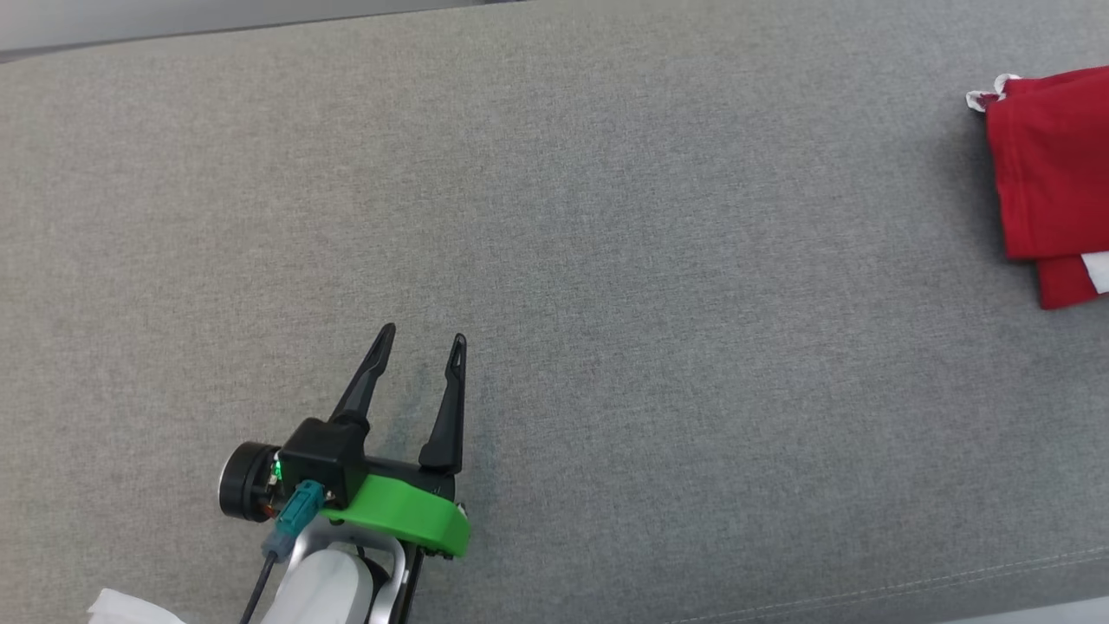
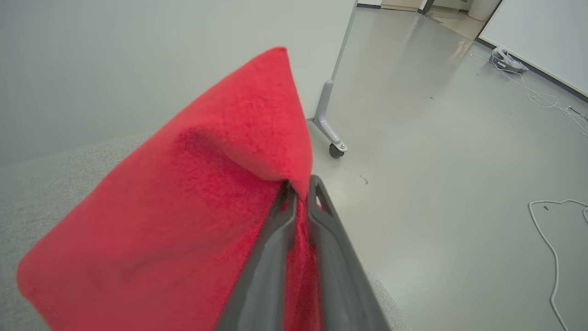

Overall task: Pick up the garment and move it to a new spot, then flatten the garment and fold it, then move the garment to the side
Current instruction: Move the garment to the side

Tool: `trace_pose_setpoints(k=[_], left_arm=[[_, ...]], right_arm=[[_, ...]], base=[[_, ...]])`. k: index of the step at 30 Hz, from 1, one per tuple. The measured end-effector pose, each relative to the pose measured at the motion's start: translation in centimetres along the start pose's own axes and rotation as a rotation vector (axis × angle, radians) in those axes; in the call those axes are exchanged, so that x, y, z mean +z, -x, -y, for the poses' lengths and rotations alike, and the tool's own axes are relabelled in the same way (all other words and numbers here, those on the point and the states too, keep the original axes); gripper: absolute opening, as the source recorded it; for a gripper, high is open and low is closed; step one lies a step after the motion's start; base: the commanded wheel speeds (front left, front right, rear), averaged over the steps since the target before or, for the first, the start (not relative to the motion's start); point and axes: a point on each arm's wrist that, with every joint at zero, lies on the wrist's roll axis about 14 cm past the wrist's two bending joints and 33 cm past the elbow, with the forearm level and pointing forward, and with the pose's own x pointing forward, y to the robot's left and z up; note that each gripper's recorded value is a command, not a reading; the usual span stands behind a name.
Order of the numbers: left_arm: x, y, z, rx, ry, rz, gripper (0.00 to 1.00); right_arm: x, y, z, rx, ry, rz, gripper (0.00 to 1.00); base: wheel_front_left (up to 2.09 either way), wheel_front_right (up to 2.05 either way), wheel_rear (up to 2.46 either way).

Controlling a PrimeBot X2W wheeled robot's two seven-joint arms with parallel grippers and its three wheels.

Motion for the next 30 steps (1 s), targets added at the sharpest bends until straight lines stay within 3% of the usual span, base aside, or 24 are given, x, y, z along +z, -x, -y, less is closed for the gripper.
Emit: trace_pose_setpoints(k=[1, 2, 6, 11, 24, 30], left_arm=[[-0.2, -0.1, -0.2, 0.003, -0.001, -0.005, 1.0], [-0.3, -0.1, -0.4, 0.005, -0.001, -0.009, 1.0], [-1.0, -0.3, -0.6, 0.01, 0.002, -0.027, 1.0], [-1.0, -0.5, -0.4, 0.002, -0.003, -0.027, 1.0], [2.0, -0.7, -0.5, 0.017, -0.006, 0.052, 1.0], [3.9, 0.0, -1.9, 0.084, 0.005, 0.105, 1.0]], right_arm=[[-0.4, -0.2, 0.3, -0.016, 0.001, -0.01, 0.75], [-0.9, -0.3, 0.6, -0.03, 0.001, -0.021, 1.0], [-2.1, -0.6, 0.0, -0.046, 0.008, -0.028, 1.0], [-1.0, -0.5, -1.5, -0.022, 0.01, 0.036, 1.0], [5.2, 1.8, -8.5, 0.191, 0.039, 0.27, 1.0], [5.1, 4.9, -13.1, 0.333, 0.006, 0.325, 1.0]], base=[[0.0, 0.0, 0.0], [0.0, 0.0, 0.0], [0.0, 0.0, 0.0], [0.0, 0.0, 0.0], [0.0, 0.0, 0.0], [0.0, 0.0, 0.0]])
